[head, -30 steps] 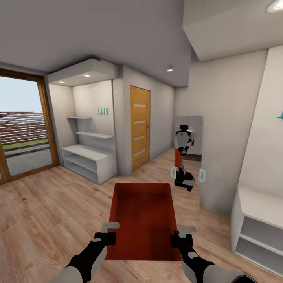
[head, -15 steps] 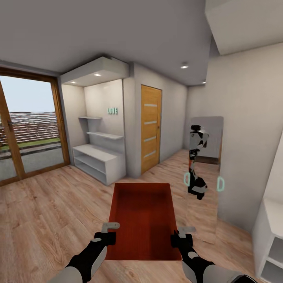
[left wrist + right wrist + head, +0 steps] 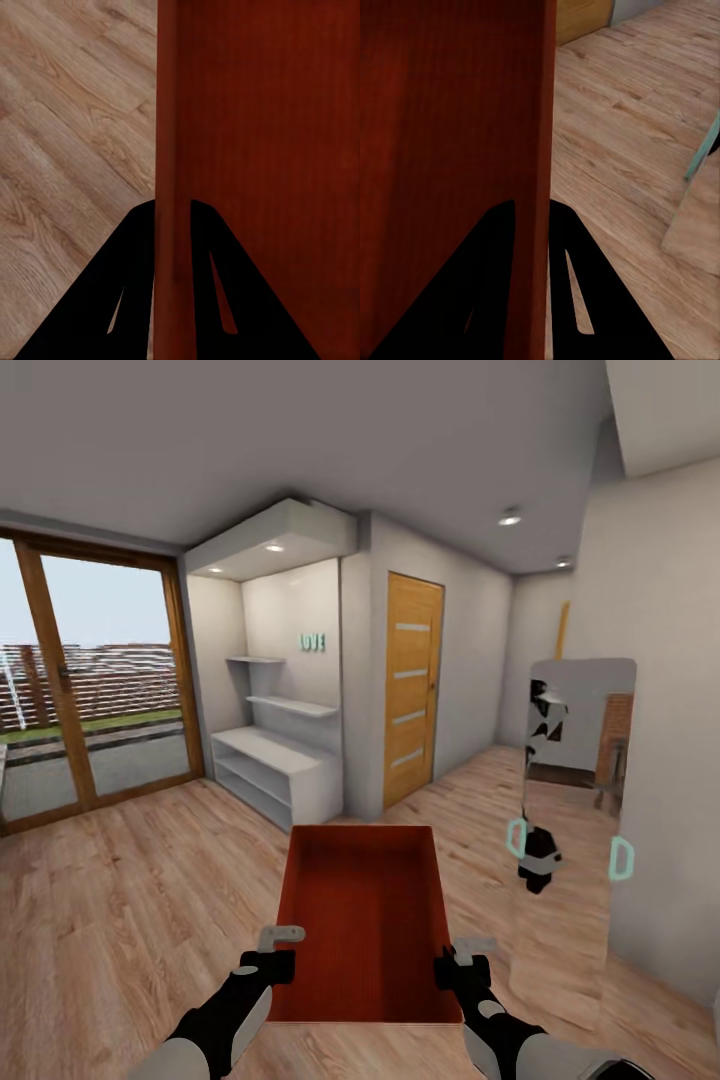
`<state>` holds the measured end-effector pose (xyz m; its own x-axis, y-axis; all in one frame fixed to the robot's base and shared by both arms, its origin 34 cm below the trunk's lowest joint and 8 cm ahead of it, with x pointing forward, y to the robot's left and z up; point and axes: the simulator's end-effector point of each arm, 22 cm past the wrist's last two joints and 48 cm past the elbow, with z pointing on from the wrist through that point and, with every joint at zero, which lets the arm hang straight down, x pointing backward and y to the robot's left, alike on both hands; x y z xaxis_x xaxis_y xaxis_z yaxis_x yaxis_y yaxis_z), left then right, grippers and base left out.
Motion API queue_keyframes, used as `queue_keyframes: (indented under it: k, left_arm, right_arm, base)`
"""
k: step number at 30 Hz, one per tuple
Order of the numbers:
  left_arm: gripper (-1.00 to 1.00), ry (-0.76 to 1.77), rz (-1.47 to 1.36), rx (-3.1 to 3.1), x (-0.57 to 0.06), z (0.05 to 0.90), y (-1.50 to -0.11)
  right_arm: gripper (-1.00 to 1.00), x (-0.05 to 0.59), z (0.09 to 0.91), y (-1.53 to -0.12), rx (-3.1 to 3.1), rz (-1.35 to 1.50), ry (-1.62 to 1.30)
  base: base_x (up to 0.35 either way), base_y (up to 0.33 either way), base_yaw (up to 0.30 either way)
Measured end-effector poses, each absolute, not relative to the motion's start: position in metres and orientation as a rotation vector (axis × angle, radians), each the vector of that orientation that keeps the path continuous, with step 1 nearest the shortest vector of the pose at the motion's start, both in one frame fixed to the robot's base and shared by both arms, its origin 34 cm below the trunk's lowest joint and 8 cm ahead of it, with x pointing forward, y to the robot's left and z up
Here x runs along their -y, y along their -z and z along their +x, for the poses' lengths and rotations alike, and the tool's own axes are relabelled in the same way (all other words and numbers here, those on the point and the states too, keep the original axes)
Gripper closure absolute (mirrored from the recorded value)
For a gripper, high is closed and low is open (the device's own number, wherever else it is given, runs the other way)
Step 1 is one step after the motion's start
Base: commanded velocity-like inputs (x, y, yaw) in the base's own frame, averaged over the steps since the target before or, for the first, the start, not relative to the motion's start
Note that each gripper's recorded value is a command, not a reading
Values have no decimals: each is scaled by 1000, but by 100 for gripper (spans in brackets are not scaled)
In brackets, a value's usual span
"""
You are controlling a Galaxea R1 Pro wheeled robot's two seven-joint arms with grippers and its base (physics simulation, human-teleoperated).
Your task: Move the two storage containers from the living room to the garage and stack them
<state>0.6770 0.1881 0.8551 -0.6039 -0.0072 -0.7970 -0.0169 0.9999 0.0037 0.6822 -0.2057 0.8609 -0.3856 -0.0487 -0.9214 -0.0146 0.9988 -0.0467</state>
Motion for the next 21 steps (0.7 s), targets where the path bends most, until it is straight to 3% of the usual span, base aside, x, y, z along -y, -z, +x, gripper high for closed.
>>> queue_keyframes:
  k: [21]
  left_arm:
    - [100, -13, -17, -2220, -188, 677, -855]
  right_arm:
    - [100, 206, 682, -861, -1967, -45, 37]
  base:
    - [322, 4, 0]
